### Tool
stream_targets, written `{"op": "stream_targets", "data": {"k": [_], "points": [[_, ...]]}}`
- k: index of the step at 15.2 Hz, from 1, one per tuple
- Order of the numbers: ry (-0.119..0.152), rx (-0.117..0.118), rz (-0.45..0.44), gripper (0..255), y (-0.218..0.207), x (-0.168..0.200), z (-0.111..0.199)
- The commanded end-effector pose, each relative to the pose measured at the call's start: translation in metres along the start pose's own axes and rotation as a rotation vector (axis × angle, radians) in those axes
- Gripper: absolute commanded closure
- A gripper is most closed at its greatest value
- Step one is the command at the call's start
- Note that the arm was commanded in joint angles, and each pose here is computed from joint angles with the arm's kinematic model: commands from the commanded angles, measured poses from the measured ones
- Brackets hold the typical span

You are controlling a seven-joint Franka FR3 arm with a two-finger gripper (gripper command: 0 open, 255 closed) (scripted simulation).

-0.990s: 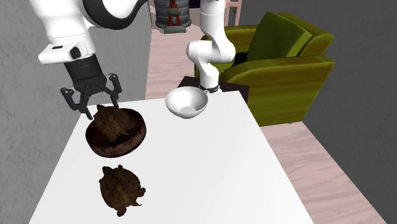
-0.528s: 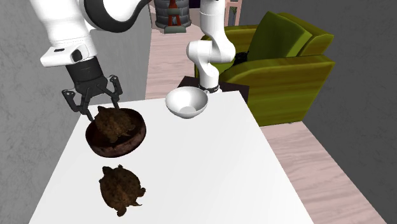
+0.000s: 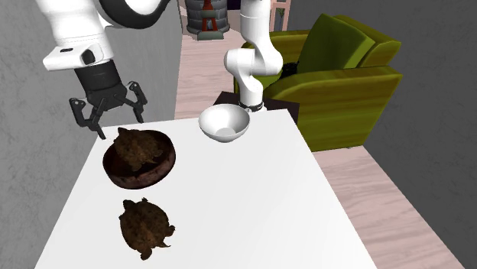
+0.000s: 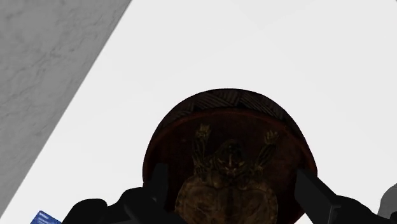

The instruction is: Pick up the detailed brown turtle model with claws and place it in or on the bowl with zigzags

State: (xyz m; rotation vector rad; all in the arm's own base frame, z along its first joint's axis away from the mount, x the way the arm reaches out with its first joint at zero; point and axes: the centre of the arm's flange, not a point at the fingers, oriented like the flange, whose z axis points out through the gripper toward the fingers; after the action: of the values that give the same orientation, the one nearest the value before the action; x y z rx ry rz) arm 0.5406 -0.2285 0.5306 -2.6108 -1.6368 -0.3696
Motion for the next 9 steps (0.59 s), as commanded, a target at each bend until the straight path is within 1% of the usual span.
{"op": "stream_targets", "data": {"k": [1, 2, 9], "points": [[0.0, 0.001, 0.0, 0, 0.0, -0.002, -0.022], [0.0, 0.001, 0.0, 0, 0.0, -0.002, -0.032], [0.0, 0.001, 0.0, 0, 0.0, -0.002, -0.032]]}}
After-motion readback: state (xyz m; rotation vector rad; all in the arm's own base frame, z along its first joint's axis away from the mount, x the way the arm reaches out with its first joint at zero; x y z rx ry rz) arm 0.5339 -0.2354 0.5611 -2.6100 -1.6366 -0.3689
